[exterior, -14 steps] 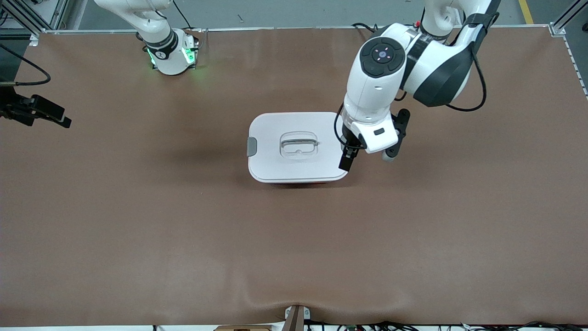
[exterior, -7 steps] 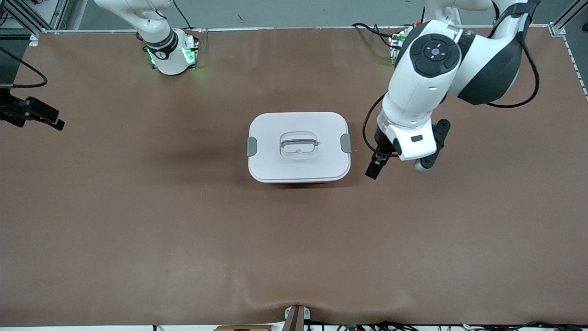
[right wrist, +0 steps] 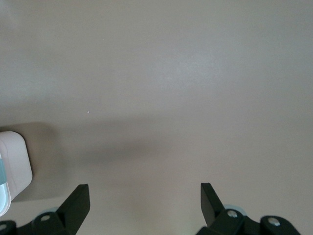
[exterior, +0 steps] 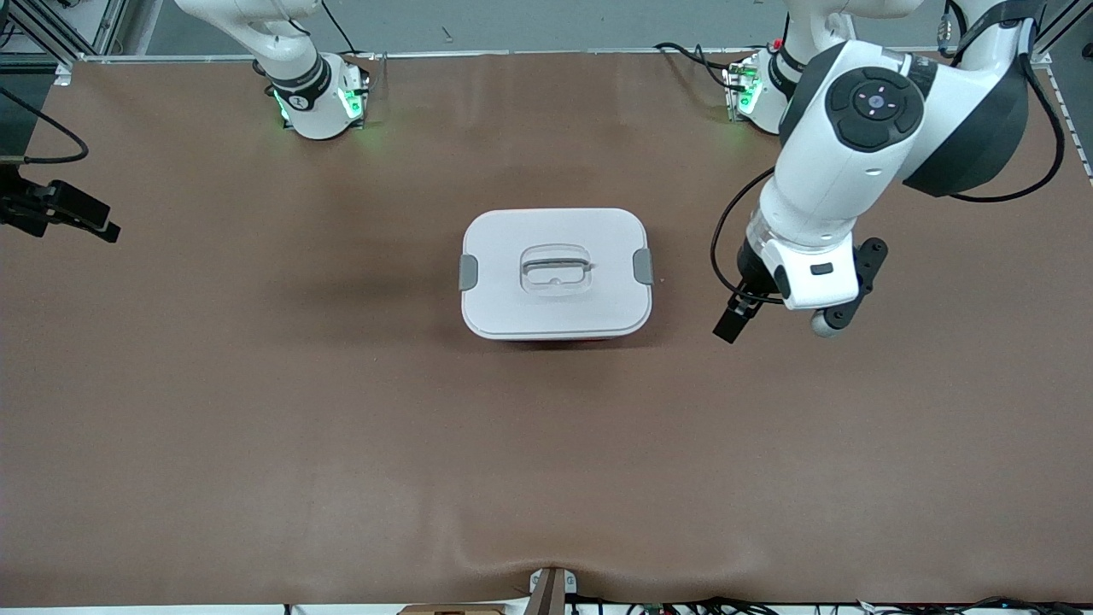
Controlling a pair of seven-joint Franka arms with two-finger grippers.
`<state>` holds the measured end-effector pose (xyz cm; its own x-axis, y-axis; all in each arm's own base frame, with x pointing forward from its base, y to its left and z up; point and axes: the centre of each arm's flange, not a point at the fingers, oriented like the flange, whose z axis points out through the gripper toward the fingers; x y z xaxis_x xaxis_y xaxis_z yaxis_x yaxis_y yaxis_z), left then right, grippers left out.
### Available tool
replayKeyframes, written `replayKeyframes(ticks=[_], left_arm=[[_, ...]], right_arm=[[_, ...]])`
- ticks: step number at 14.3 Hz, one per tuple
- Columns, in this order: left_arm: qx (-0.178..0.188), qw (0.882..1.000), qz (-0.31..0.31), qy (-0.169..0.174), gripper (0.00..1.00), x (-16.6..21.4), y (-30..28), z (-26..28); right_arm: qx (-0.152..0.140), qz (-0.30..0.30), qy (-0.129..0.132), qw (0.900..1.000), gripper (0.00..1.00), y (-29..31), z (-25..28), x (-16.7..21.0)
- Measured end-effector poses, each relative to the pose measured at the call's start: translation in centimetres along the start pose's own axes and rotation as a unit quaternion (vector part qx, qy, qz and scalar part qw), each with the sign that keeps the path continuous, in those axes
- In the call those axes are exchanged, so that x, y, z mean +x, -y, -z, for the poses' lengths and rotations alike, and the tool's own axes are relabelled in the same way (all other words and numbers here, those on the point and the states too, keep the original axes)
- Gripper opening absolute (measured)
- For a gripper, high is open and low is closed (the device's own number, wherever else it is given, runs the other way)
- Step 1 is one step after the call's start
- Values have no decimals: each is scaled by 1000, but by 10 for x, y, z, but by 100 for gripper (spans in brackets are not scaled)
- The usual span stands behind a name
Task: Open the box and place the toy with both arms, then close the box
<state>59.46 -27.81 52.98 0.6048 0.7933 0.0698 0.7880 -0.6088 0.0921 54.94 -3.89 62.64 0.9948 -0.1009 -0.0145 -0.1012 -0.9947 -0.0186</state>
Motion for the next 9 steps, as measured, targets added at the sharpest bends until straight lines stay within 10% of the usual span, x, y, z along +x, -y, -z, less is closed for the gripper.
replayKeyframes(ticks=[9], left_arm=[[10, 997, -73, -5, 100, 76, 27, 8]], right_arm=[[0, 6, 1, 1000, 100, 6, 0, -1]])
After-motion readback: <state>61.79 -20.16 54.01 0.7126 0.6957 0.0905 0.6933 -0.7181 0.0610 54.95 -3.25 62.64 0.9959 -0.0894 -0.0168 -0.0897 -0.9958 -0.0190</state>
